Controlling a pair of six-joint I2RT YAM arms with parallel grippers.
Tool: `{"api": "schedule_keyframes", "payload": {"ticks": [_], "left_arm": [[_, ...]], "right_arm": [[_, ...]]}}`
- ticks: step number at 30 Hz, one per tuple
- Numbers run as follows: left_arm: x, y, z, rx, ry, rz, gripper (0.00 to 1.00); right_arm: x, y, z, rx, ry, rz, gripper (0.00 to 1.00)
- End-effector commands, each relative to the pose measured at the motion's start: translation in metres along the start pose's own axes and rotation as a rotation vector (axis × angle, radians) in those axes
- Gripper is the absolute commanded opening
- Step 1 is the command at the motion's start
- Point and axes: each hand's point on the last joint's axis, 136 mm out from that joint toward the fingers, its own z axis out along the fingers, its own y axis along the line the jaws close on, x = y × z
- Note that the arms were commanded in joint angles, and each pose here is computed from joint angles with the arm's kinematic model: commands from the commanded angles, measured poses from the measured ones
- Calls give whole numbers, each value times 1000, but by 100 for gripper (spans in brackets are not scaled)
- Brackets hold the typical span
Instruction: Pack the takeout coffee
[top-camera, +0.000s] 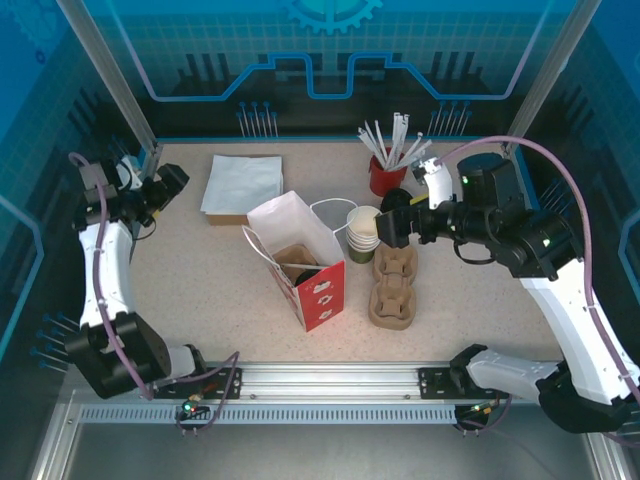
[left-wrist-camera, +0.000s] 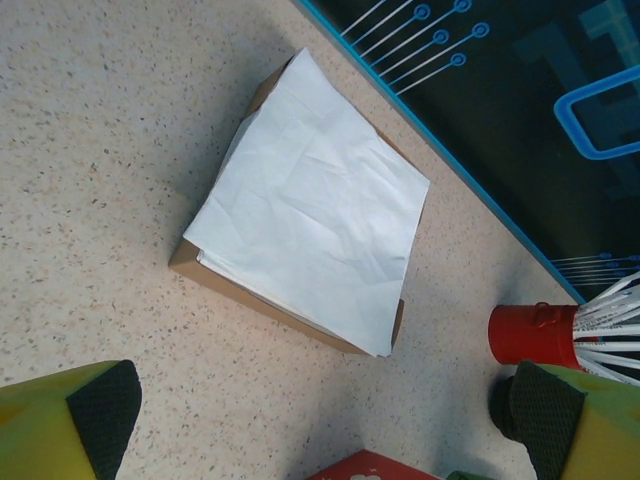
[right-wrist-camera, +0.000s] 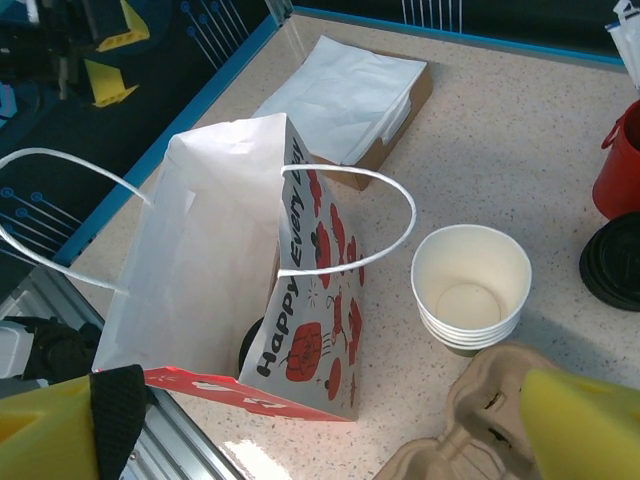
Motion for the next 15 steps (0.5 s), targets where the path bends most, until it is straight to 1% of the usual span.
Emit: {"api": "schedule_keyframes", "payload": {"ticks": [1,6,11,15], "left_arm": [[-2,7,22,49,46,-14,99],[-4,31,66,50,138,-53,97],[-1,50,106,67,226,-96,90],[1,59,131,98,270,-135,85]], "right_arm": [[-2,1,0,-26,-27,-2,100],[-2,1,3,-39,-23,-19,100],[-5,0,5,-40,-25,-35,100],[-3,-2,8,-34,-19,-38,100]]}}
